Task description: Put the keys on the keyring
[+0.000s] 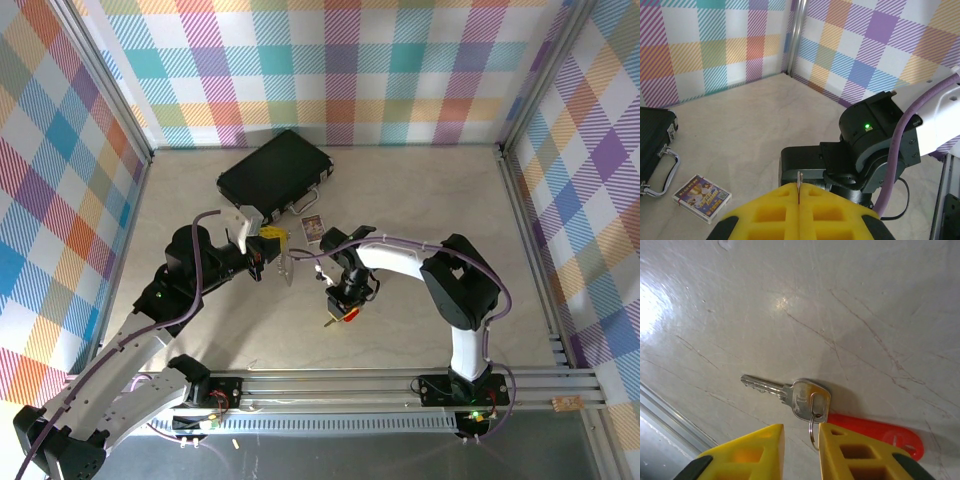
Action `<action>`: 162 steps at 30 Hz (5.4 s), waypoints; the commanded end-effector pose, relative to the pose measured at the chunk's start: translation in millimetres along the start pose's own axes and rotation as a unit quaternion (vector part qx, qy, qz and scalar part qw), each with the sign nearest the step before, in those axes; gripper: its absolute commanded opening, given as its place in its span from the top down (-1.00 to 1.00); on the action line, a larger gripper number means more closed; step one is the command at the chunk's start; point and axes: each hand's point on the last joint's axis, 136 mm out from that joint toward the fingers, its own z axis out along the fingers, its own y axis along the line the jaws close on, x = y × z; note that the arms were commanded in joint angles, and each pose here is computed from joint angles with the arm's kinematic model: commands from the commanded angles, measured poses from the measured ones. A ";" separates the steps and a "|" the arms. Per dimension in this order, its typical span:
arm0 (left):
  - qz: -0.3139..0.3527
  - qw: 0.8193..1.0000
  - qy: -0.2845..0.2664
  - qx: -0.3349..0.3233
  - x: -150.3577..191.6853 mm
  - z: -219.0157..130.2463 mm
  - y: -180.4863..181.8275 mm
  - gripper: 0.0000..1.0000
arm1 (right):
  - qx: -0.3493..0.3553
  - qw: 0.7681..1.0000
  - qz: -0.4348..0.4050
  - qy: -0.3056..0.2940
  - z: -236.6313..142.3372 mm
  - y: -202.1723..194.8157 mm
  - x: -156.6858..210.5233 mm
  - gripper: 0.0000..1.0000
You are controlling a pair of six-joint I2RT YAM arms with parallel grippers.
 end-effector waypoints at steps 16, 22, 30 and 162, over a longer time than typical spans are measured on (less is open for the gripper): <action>0.002 1.000 -0.029 0.003 -15.0 -9.1 -2.1 1.00 | 0.047 0.998 -0.030 0.023 -2.3 -7.0 4.4 0.86; 0.001 1.000 -0.029 0.001 -15.1 -8.9 -1.0 1.00 | 0.046 0.998 -0.032 0.018 -2.2 -5.7 8.3 0.95; -0.004 1.000 -0.030 0.004 -15.6 -8.2 -0.5 1.00 | 0.075 0.994 0.003 -0.076 -5.8 -12.2 1.2 1.00; -0.036 0.999 -0.010 -0.038 -4.5 -92.0 -20.4 1.00 | 0.222 0.958 -0.168 0.066 -22.1 -15.8 -9.1 1.00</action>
